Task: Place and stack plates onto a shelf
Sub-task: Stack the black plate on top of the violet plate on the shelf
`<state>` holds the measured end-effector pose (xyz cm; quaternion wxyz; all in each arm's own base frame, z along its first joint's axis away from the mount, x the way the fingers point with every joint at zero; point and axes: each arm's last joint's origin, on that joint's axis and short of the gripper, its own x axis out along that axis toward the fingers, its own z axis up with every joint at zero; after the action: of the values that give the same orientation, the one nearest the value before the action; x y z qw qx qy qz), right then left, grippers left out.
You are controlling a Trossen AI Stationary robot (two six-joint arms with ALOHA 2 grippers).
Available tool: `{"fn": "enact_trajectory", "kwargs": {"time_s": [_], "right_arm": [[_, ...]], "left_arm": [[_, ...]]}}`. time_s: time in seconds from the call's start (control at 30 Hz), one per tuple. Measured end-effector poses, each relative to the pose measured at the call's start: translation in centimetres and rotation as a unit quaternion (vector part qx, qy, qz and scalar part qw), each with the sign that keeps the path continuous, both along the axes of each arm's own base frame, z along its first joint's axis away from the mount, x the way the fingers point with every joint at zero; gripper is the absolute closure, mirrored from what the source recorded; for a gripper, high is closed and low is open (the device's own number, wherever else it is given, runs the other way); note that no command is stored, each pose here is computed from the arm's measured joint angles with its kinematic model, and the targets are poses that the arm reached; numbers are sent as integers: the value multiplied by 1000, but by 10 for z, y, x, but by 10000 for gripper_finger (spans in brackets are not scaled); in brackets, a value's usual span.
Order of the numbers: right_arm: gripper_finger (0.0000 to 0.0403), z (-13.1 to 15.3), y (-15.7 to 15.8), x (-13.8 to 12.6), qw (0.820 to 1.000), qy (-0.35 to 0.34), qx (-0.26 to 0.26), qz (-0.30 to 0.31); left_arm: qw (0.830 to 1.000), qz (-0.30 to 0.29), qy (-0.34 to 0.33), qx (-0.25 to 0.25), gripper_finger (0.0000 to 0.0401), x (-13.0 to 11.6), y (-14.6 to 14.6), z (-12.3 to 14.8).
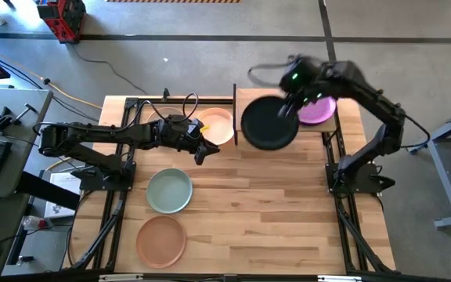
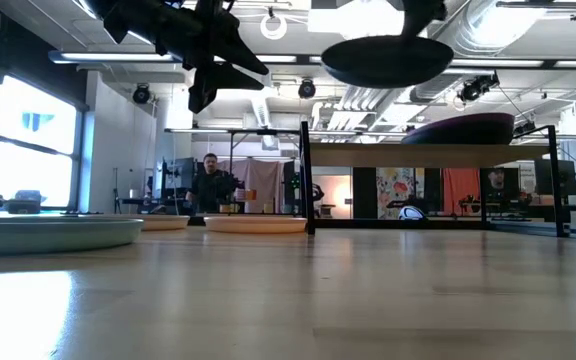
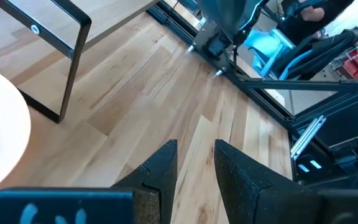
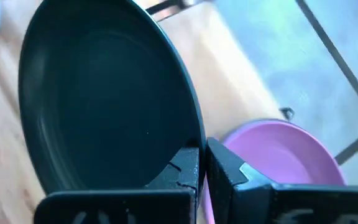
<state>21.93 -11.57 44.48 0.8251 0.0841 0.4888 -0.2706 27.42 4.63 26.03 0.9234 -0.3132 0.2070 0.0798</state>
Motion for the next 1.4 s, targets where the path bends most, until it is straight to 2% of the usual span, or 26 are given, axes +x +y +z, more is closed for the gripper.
{"fn": "enact_trajectory", "kwargs": {"time_s": [0.3, 0.5, 0.57, 0.73, 1.13, 1.4], "right_arm": [[403, 7, -38, -79, 985, -61, -2, -159], [403, -20, -54, -117, 956, -110, 53, -267], [403, -30, -57, -125, 947, -138, 65, -283], [403, -37, -59, -128, 922, -222, 74, -309], [403, -35, -62, -122, 880, -251, 57, -400], [403, -39, -48, -109, 852, -227, 49, -470]], "left_arm": [[1000, -7, 1, 22, 307, 0, 2, 0], [1000, 6, 1, 27, 307, -2, 10, 0], [1000, 13, 1, 27, 307, -3, 14, 0], [999, 29, 3, 27, 307, -5, 22, 0], [999, 41, 5, 27, 307, -7, 29, 0], [997, 20, 9, 77, 307, -7, 31, -1]]}}
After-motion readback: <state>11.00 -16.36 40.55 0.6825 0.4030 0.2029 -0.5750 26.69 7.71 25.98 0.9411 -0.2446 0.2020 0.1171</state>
